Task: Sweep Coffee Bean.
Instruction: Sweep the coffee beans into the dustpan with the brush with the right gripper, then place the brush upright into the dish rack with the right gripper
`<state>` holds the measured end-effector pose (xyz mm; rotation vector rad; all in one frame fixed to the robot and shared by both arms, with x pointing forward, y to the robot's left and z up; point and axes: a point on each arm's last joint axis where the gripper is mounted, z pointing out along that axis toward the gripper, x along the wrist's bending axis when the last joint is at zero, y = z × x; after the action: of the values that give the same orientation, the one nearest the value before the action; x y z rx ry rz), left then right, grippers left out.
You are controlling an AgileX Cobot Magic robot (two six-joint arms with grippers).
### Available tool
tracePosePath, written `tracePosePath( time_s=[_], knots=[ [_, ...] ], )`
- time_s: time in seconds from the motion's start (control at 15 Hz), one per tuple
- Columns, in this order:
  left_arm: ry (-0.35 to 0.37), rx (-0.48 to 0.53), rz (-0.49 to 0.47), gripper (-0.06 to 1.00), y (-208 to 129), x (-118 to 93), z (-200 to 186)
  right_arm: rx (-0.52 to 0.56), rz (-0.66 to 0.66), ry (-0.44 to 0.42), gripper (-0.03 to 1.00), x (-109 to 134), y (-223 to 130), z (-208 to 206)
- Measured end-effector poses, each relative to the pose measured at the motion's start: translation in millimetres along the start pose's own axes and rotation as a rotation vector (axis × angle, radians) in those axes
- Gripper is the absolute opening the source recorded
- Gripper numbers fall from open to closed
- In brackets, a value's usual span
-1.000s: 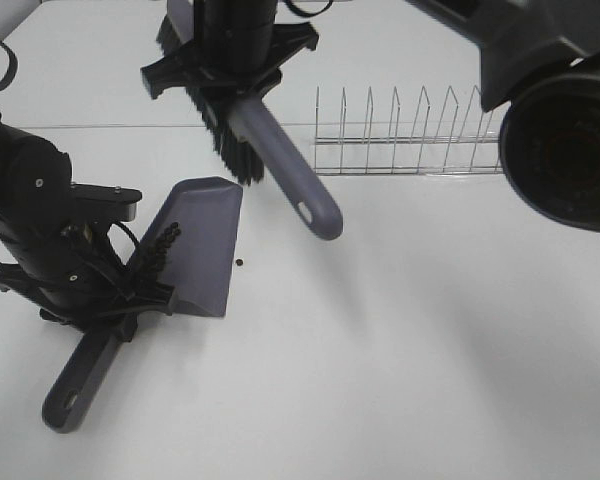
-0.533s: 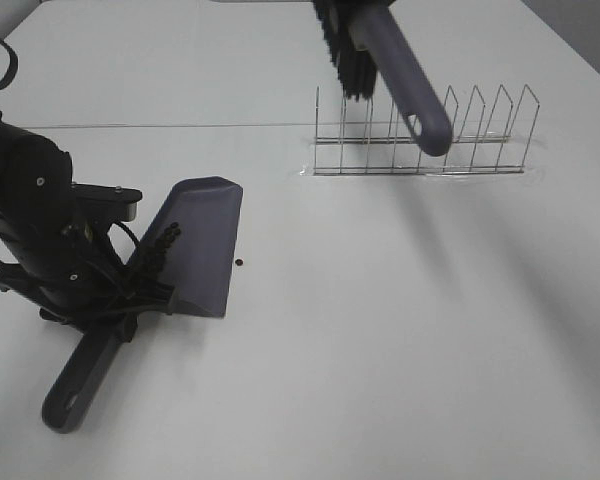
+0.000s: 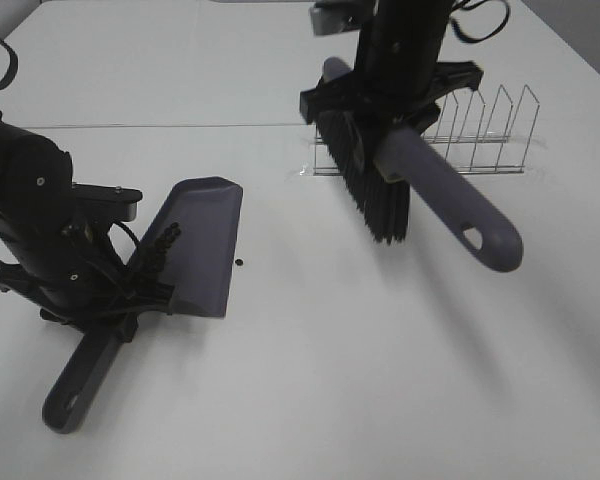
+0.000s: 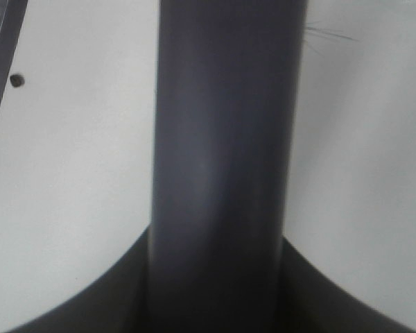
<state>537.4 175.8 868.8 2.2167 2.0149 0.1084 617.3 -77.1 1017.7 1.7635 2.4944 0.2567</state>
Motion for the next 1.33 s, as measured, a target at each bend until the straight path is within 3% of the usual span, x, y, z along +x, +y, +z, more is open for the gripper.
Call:
tracePosePath(
  time_s=[0.4,0.67,0.73,0.87,0.93,1.0,1.13,1.33],
  knots=[
    [0.000,0.000,0.000,0.36,0,0,0,0.163,-0.114,-0.084,0.34,42,-10,101],
    [0.000,0.000,0.000,0.36,0,0,0,0.161,-0.131,-0.022,0.34,68,-3,119],
    [0.000,0.001,0.000,0.36,0,0,0,0.168,-0.132,0.030,0.34,78,-1,122],
    [0.000,0.001,0.000,0.36,0,0,0,0.137,-0.129,0.169,0.34,94,8,113],
    [0.000,0.001,0.000,0.36,0,0,0,0.077,-0.120,0.279,0.34,106,19,95],
    [0.000,0.001,0.000,0.36,0,0,0,0.053,-0.121,0.294,0.34,108,23,88],
    [0.000,0.001,0.000,0.36,0,0,0,-0.006,-0.154,0.262,0.34,107,34,69],
    [0.000,0.001,0.000,0.36,0,0,0,-0.133,-0.199,0.135,0.34,97,49,41]
  ],
)
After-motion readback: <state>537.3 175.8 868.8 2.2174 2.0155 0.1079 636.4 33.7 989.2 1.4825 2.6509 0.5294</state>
